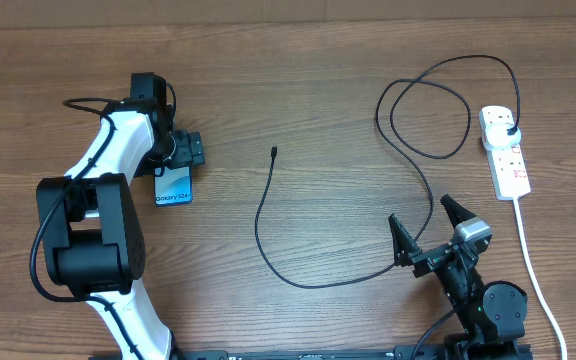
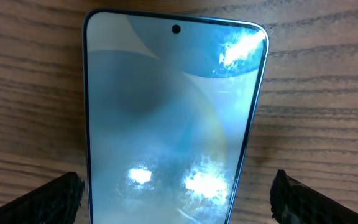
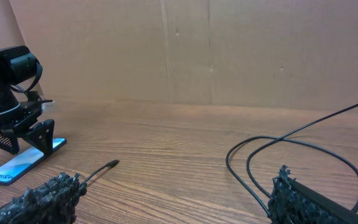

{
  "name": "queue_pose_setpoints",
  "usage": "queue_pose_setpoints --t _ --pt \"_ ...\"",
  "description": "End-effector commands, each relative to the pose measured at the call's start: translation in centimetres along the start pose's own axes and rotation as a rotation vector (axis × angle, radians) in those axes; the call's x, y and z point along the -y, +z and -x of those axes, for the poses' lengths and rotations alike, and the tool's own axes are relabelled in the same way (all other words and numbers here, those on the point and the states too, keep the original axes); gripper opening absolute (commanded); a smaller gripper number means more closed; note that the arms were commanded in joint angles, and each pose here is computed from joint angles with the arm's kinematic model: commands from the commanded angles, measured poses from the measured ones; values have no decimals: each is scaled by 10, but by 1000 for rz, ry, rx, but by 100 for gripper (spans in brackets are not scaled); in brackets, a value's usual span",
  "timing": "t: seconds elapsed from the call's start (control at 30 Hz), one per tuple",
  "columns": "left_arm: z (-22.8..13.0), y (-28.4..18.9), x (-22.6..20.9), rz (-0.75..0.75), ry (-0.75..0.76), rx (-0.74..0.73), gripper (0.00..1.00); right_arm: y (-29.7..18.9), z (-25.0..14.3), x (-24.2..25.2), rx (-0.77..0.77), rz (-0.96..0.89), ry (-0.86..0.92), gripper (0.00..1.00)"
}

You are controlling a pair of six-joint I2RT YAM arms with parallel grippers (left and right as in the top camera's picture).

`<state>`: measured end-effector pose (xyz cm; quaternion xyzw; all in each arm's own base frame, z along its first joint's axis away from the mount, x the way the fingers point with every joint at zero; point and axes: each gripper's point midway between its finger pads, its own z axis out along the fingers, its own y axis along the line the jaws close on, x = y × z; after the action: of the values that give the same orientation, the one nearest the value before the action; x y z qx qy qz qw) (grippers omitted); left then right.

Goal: Plug charger to phone and switch on socket
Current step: 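Move the left gripper over the phone and lower onto it, then close the left gripper on the phone's long edges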

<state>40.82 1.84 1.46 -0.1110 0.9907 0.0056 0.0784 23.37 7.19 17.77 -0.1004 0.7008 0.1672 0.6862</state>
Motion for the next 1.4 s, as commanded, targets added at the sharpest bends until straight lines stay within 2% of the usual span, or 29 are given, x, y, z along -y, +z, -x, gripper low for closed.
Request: queue_pose_setpoints --t 0.0,0.83,1.37 --pt "2 2 -1 4 -27 -4 100 0 -2 0 3 2 2 100" --pt "1 5 -9 42 -29 1 100 0 -2 0 3 2 2 100" --pt "9 5 -2 4 -50 32 100 0 -2 0 3 2 2 100"
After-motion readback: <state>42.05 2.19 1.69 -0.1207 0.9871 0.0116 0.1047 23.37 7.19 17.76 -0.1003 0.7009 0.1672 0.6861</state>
